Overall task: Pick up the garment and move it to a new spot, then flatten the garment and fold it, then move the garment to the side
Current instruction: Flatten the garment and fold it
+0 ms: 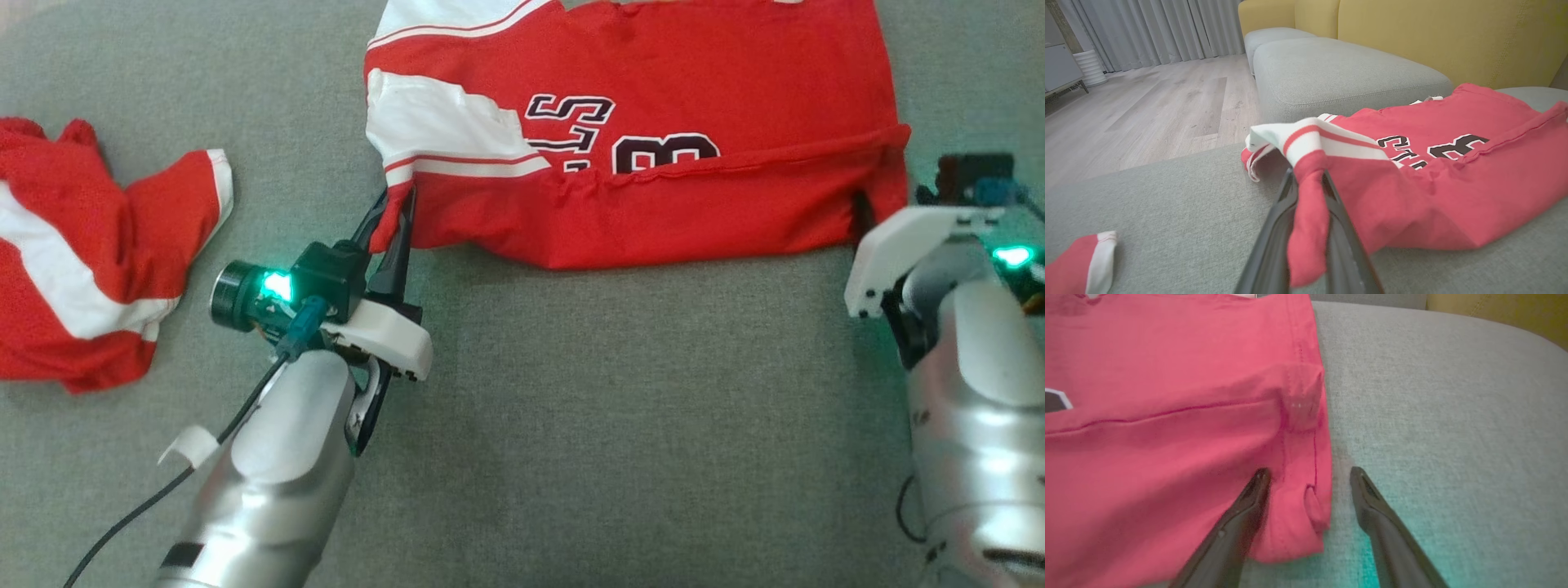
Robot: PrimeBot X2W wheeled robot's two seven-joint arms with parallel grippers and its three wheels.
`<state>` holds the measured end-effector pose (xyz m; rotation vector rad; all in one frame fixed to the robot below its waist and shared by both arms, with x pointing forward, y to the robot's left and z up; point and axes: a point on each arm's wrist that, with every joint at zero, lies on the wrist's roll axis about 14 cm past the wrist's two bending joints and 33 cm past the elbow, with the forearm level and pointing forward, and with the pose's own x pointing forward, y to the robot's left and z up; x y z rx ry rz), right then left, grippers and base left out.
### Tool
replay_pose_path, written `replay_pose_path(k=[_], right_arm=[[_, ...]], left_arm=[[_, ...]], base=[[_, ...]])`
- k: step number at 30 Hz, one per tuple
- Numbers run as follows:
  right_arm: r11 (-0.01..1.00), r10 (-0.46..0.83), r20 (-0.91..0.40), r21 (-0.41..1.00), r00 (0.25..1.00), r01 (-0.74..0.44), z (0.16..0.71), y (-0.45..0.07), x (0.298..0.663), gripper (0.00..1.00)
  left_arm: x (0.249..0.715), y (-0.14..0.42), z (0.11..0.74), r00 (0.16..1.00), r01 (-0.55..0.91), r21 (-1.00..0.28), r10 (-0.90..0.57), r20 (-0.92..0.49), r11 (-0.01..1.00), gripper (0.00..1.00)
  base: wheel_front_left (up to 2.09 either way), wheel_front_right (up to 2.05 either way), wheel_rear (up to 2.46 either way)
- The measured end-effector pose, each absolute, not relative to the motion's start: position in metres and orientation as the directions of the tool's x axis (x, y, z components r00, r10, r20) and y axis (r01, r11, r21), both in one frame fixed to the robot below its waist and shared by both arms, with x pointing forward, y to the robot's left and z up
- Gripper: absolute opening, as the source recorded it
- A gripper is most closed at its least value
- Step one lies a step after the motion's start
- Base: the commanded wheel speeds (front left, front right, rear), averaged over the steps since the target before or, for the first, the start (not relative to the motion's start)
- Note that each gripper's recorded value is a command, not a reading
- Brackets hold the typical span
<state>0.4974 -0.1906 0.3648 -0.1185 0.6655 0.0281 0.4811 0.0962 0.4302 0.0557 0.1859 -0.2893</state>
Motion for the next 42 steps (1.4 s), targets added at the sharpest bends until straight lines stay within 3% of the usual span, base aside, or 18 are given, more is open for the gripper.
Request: replay_pose_path(k=[1, 2, 3, 11, 18, 35, 42], right_arm=[[0.993, -0.011, -0.632, -0.1, 0.775, -0.068, 0.364, -0.19, 0.499, 0.76], [0.992, -0.011, -0.64, -0.101, 0.768, -0.07, 0.364, -0.19, 0.502, 0.3], [0.991, -0.012, -0.643, -0.11, 0.766, -0.077, 0.365, -0.191, 0.503, 0.0], [0.95, -0.062, -0.637, -0.274, 0.768, -0.15, 0.376, -0.222, 0.497, 0.0], [0.931, -0.074, -0.653, -0.317, 0.754, -0.184, 0.384, -0.234, 0.48, 0.0], [0.944, -0.066, -0.745, -0.263, 0.663, -0.201, 0.38, -0.248, 0.396, 0.0], [0.958, -0.04, -0.75, -0.216, 0.661, -0.188, 0.379, -0.252, 0.377, 0.0]], left_arm=[[0.481, 0.097, 0.429, 0.941, 0.288, 0.029, -0.278, -0.192, 0.957, 0.0], [0.481, 0.096, 0.429, 0.941, 0.289, 0.028, -0.278, -0.193, 0.957, 0.0], [0.481, 0.096, 0.429, 0.94, 0.29, 0.029, -0.279, -0.194, 0.957, 0.0], [0.471, 0.101, 0.422, 0.932, 0.292, 0.056, -0.272, -0.238, 0.955, 0.0], [0.455, 0.099, 0.418, 0.913, 0.319, 0.076, -0.285, -0.293, 0.945, 0.0], [0.374, 0.097, 0.403, 0.836, 0.394, 0.056, -0.333, -0.437, 0.917, 0.0], [0.357, 0.094, 0.402, 0.818, 0.413, 0.047, -0.348, -0.457, 0.909, 0.0]], base=[[0.0, 0.0, 0.0], [0.0, 0.0, 0.0], [0.0, 0.0, 0.0], [0.0, 0.0, 0.0], [0.0, 0.0, 0.0], [0.0, 0.0, 0.0], [0.0, 0.0, 0.0]])
